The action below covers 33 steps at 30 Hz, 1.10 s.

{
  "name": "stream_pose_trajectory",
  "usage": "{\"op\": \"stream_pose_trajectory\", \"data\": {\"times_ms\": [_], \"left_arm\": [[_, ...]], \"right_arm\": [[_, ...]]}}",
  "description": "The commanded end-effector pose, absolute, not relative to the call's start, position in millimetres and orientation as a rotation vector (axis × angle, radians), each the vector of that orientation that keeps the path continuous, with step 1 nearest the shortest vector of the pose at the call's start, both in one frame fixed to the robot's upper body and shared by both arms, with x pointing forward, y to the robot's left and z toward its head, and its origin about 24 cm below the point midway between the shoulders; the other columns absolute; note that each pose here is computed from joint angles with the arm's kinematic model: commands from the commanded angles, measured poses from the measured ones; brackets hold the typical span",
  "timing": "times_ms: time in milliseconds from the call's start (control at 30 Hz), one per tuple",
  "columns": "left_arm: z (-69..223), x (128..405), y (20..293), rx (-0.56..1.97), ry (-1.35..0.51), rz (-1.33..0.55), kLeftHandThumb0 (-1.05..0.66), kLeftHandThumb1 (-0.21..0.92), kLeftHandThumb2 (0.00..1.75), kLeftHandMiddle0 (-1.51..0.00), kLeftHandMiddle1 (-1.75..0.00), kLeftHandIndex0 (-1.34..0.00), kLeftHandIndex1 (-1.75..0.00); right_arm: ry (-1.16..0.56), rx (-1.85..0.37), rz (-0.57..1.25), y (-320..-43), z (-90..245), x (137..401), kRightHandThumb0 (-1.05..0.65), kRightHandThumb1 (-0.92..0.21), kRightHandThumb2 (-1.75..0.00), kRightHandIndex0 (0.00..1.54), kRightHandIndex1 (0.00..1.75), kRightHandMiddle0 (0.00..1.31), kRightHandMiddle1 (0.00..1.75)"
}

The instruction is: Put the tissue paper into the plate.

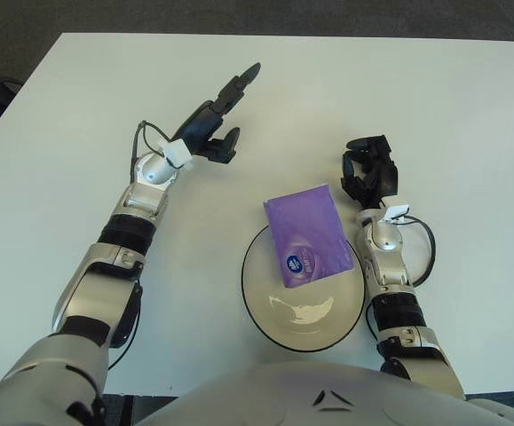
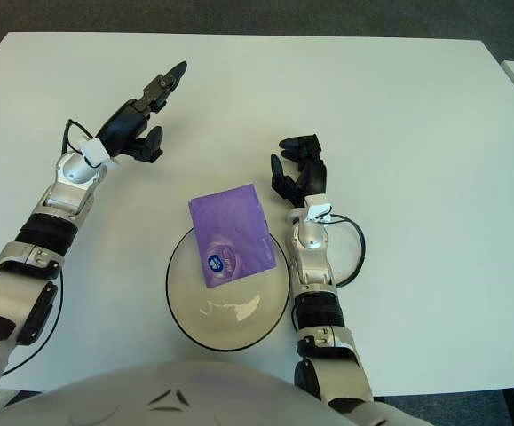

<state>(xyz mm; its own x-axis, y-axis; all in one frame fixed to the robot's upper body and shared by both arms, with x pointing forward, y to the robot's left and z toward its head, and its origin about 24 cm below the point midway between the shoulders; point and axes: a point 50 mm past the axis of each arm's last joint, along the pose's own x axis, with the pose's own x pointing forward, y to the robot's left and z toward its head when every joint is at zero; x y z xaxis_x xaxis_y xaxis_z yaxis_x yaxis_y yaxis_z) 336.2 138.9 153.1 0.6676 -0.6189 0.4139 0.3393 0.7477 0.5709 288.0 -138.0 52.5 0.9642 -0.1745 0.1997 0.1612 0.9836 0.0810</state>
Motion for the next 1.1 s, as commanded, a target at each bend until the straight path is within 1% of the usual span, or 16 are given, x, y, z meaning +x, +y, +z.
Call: {"op": "stream_pose_trajectory", "data": {"times_ms": [0,167,367,467,667,800,900,1067], "left_arm": [[140.8,337.5,149.0,0.425,-0.571,-0.49,-0.8,0.92,1.11,0.0,0.0,0.0,0.0],[131.6,337.2,152.0,0.391,-0.505,-0.416,-0.81,0.92,1.13,0.0,0.0,0.0,0.0],[113.8,328.9,153.8,0.354,-0.435,-0.346,-0.82,0.92,1.15,0.0,0.0,-0.03,-0.02],[102.9,325.3,155.9,0.344,-0.385,-0.305,-0.82,0.92,1.15,0.0,0.0,-0.04,-0.03],[93.2,322.4,154.7,0.332,-0.336,-0.254,-0.82,0.92,1.15,0.0,0.0,-0.05,-0.04],[83.3,319.6,153.5,0.311,-0.293,-0.222,-0.82,0.92,1.15,0.0,0.0,-0.05,-0.06],[77.5,317.9,153.1,0.296,-0.269,-0.207,-0.82,0.92,1.14,0.0,0.0,-0.02,-0.13],[69.0,314.4,152.8,0.266,-0.239,-0.183,-0.81,0.92,1.14,0.0,0.0,0.0,-0.16]], "right_arm": [[0.047,0.053,-0.19,-141.9,1.9,266.4,-0.01,-0.81,-0.52,0.49,1.49,0.26,1.52],[0.042,0.052,-0.189,-142.1,1.8,265.6,-0.01,-0.79,-0.56,0.49,1.48,0.26,1.54],[0.039,0.054,-0.192,-142.9,2.2,264.8,-0.01,-0.79,-0.56,0.49,1.48,0.27,1.54],[0.038,0.053,-0.194,-143.1,2.6,264.5,-0.01,-0.79,-0.56,0.48,1.47,0.27,1.55],[0.037,0.044,-0.194,-143.4,3.6,263.9,-0.01,-0.79,-0.55,0.48,1.46,0.26,1.56],[0.035,0.023,-0.197,-142.4,5.5,262.8,-0.01,-0.82,-0.53,0.47,1.46,0.25,1.57],[0.034,0.007,-0.198,-142.1,6.1,262.6,-0.01,-0.82,-0.52,0.47,1.47,0.24,1.57],[0.031,-0.003,-0.196,-142.3,7.4,261.1,-0.01,-0.82,-0.52,0.48,1.48,0.23,1.56]]}}
